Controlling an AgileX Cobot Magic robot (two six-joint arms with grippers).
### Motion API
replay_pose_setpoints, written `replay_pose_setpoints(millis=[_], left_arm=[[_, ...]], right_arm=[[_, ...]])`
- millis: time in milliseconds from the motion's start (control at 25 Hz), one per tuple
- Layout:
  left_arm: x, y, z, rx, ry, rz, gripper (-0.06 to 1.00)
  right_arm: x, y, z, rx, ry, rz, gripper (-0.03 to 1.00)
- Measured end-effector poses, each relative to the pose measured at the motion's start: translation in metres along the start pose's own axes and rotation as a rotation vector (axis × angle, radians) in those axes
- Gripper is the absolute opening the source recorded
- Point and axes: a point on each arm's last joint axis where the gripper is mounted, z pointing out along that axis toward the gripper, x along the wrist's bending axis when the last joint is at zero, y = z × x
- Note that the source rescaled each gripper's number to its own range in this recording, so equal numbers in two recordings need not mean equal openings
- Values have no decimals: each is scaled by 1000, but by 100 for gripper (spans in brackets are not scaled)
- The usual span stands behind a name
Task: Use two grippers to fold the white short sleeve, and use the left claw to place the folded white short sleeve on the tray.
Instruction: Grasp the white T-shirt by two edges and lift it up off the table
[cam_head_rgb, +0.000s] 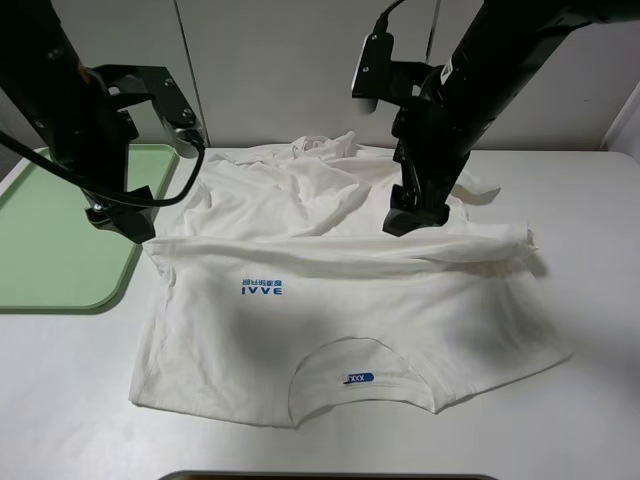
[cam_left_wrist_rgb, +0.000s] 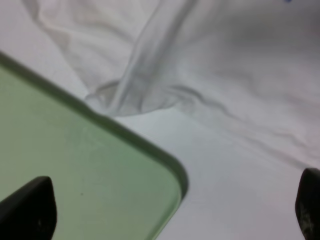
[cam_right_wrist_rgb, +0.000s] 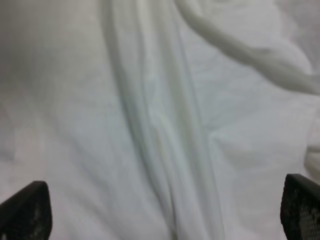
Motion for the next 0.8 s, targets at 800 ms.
replay_pose_setpoints(millis=[800], left_arm=[[17,-12,20,-2,-125,337,94]], right_arm=[[-24,-53,13,105,-43,-127,100]])
